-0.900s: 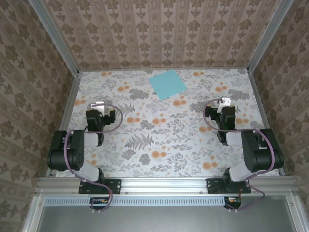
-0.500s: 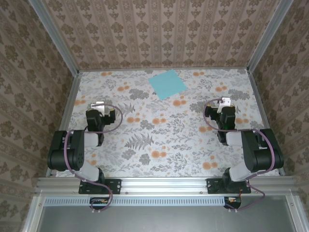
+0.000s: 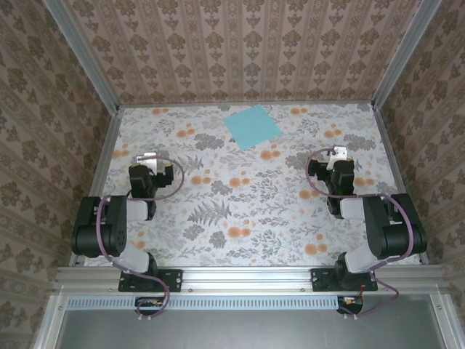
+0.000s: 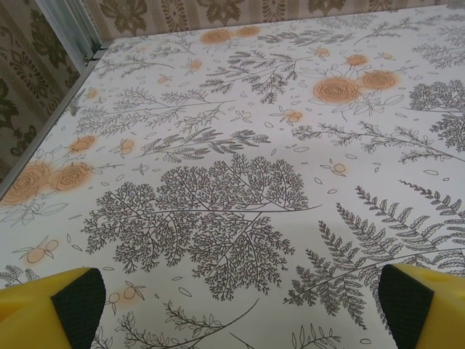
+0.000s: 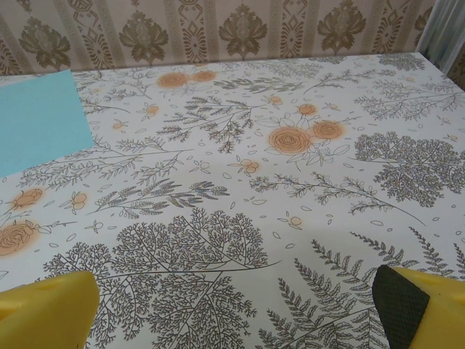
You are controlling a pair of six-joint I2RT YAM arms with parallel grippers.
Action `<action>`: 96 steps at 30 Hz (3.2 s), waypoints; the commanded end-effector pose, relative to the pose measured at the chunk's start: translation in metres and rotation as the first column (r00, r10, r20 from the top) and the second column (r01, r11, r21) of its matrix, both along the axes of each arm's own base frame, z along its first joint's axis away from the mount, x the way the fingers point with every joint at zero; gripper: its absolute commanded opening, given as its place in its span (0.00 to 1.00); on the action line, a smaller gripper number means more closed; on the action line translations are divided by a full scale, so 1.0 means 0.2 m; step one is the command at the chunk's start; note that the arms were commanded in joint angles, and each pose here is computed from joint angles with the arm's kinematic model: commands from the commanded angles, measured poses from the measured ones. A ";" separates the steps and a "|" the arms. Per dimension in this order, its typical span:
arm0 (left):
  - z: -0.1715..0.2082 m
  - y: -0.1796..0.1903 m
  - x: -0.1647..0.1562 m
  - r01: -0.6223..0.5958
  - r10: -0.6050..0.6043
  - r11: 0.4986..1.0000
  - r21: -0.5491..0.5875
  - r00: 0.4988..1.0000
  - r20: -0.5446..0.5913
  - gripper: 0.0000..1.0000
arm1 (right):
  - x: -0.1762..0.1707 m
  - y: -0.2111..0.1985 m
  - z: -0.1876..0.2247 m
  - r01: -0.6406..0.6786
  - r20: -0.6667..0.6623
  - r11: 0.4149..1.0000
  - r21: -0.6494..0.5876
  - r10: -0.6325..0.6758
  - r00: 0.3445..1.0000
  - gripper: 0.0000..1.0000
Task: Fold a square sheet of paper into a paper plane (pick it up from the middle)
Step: Move the square sheet of paper to the center of the table.
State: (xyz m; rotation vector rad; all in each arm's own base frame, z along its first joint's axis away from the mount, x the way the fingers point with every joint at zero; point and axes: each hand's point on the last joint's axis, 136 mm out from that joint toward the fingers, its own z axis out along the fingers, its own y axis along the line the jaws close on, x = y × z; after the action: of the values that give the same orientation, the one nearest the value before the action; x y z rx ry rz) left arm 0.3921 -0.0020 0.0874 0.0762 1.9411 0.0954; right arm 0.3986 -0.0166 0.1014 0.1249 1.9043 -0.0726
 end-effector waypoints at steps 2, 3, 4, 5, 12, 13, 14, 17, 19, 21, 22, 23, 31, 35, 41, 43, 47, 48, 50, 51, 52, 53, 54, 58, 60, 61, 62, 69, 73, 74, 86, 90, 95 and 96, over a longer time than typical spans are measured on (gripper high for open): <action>0.16 0.06 -0.07 -0.067 0.068 0.998 -0.015 0.990 0.126 1.00 | -0.02 0.03 0.06 -0.022 -0.002 1.000 -0.014 0.022 1.000 1.00; 0.18 0.08 -0.09 -0.082 0.084 0.996 -0.019 0.988 0.131 1.00 | -0.02 0.04 0.10 -0.038 -0.010 0.999 -0.014 0.038 0.999 1.00; 0.20 0.09 -0.10 -0.102 0.104 0.995 -0.025 0.987 0.120 1.00 | -0.01 0.06 0.13 -0.059 -0.023 0.998 -0.015 0.058 0.998 1.00; 0.22 0.11 -0.12 -0.121 0.124 0.992 -0.036 0.987 0.099 1.00 | -0.01 0.08 0.19 -0.079 -0.024 0.997 -0.019 0.079 0.997 1.00; 0.47 0.12 -0.21 -0.191 0.202 0.966 -0.175 0.978 0.051 1.00 | 0.02 0.23 0.30 -0.048 -0.231 0.982 0.182 0.090 0.969 1.00; 0.51 0.12 -0.23 -0.201 0.212 0.957 -0.209 0.977 0.034 1.00 | 0.04 0.26 0.30 -0.038 -0.266 0.977 0.210 0.094 0.959 1.00; 0.55 0.12 -0.25 -0.223 0.234 0.942 -0.252 0.972 0.016 1.00 | 0.06 0.30 0.30 -0.031 -0.294 0.972 0.235 0.101 0.950 1.00; 0.65 0.14 -0.28 -0.288 0.293 0.893 -0.345 0.955 -0.039 1.00 | 0.14 0.47 0.25 -0.054 -0.354 0.958 0.282 0.156 0.922 1.00; 0.70 0.12 -0.29 -0.266 0.264 0.895 -0.358 0.963 -0.053 1.00 | 0.20 0.59 0.23 -0.064 -0.381 0.949 0.308 0.185 0.906 1.00; 0.73 0.07 -0.28 -0.207 0.202 0.915 -0.348 0.978 -0.051 1.00 | 0.27 0.69 0.20 -0.067 -0.406 0.940 0.333 0.207 0.890 1.00; 0.73 0.06 -0.28 -0.197 0.189 0.916 -0.350 0.980 -0.059 1.00 | 0.31 0.74 0.18 -0.060 -0.423 0.937 0.343 0.212 0.881 1.00; 0.74 0.05 -0.28 -0.192 0.182 0.916 -0.353 0.981 -0.062 1.00 | 0.33 0.79 0.14 -0.057 -0.447 0.934 0.352 0.221 0.867 1.00; 0.71 -0.03 -0.27 -0.111 0.077 0.932 -0.346 0.991 -0.110 1.00 | 0.57 1.12 -0.03 -0.071 -0.500 0.896 0.438 0.308 0.809 0.97; 0.69 -0.06 -0.25 -0.085 0.044 0.934 -0.348 0.991 -0.124 1.00 | 0.67 1.20 -0.10 -0.070 -0.518 0.893 0.445 0.321 0.793 0.94; 0.66 -0.08 -0.23 -0.067 0.017 0.934 -0.351 0.989 -0.144 1.00 | 0.77 1.28 -0.20 -0.085 -0.528 0.889 0.451 0.343 0.777 0.89; 0.65 -0.08 -0.22 -0.066 0.014 0.934 -0.350 0.989 -0.150 1.00 | 0.80 1.30 -0.23 -0.089 -0.534 0.889 0.449 0.346 0.772 0.89; 0.63 -0.08 -0.22 -0.072 0.015 0.935 -0.347 0.986 -0.164 1.00 | 0.83 1.32 -0.30 -0.082 -0.558 0.895 0.438 0.342 0.756 0.88; 0.63 -0.08 -0.22 -0.075 0.018 0.935 -0.346 0.986 -0.166 1.00 | 0.83 1.32 -0.32 -0.079 -0.565 0.897 0.436 0.341 0.751 0.88; 0.62 -0.08 -0.22 -0.077 0.018 0.935 -0.346 0.985 -0.172 1.00 | 0.83 1.32 -0.35 -0.076 -0.582 0.901 0.426 0.337 0.740 0.88; 0.62 -0.08 -0.22 -0.078 0.018 0.935 -0.346 0.984 -0.175 1.00 | 0.83 1.32 -0.37 -0.074 -0.591 0.904 0.420 0.335 0.734 0.88; 0.61 -0.08 -0.22 -0.077 0.015 0.934 -0.349 0.984 -0.177 1.00 | 0.82 1.31 -0.39 -0.071 -0.602 0.908 0.413 0.330 0.727 0.88; 0.61 -0.08 -0.22 -0.076 0.013 0.934 -0.349 0.984 -0.179 1.00 | 0.81 1.30 -0.40 -0.069 -0.612 0.912 0.405 0.327 0.720 0.88; 0.61 -0.08 -0.22 -0.074 0.011 0.934 -0.350 0.984 -0.179 1.00 | 0.80 1.30 -0.42 -0.067 -0.623 0.915 0.398 0.323 0.712 0.88; 0.62 -0.11 -0.22 -0.046 -0.020 0.931 -0.363 0.984 -0.175 1.00 | 0.71 1.28 -0.49 -0.082 -0.685 0.918 0.388 0.346 0.641 0.88; 0.64 -0.12 -0.22 -0.031 -0.032 0.928 -0.371 0.986 -0.163 1.00 | 0.66 1.26 -0.53 -0.085 -0.720 0.928 0.363 0.337 0.606 0.88; 0.64 -0.13 -0.22 -0.026 -0.037 0.927 -0.374 0.986 -0.161 1.00 | 0.63 1.24 -0.54 -0.082 -0.741 0.934 0.347 0.326 0.588 0.88; 0.64 -0.13 -0.23 -0.022 -0.040 0.927 -0.375 0.987 -0.158 1.00 | 0.59 1.22 -0.55 -0.076 -0.760 0.941 0.330 0.312 0.569 0.88; 0.64 -0.14 -0.24 -0.024 -0.041 0.925 -0.378 0.986 -0.164 1.00 | 0.29 1.11 -0.59 -0.048 -0.843 0.959 0.279 0.269 0.466 0.87; 0.63 -0.15 -0.24 -0.023 -0.045 0.924 -0.381 0.984 -0.171 1.00 | 0.05 1.03 -0.62 -0.029 -0.878 0.964 0.266 0.254 0.406 0.87; 0.63 -0.15 -0.24 -0.026 -0.044 0.925 -0.379 0.984 -0.174 1.00 | -0.03 1.01 -0.62 -0.023 -0.884 0.963 0.268 0.255 0.392 0.87; 0.61 -0.18 -0.23 -0.017 -0.067 0.918 -0.396 0.978 -0.199 1.00 | -0.69 1.00 -0.59 0.064 -0.916 0.960 0.273 0.239 0.323 0.83; 0.60 -0.20 -0.23 -0.020 -0.076 0.912 -0.410 0.973 -0.216 1.00 | -0.48 1.09 -0.33 -0.003 -0.837 0.945 0.327 0.291 0.463 0.85; 0.57 -0.25 -0.24 -0.005 -0.122 0.895 -0.447 0.959 -0.255 1.00 | -0.26 1.15 -0.26 -0.055 -0.800 0.946 0.320 0.301 0.519 0.87; 0.57 -0.26 -0.24 -0.004 -0.126 0.895 -0.446 0.957 -0.261 1.00 | -0.23 1.14 -0.27 -0.047 -0.803 0.950 0.307 0.285 0.523 0.86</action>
State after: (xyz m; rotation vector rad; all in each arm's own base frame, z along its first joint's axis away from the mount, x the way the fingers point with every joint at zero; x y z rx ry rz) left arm 0.3460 -0.0439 0.2002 -0.1672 2.1673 -0.3669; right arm 0.3413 0.2190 0.0533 0.0672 2.8912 0.3848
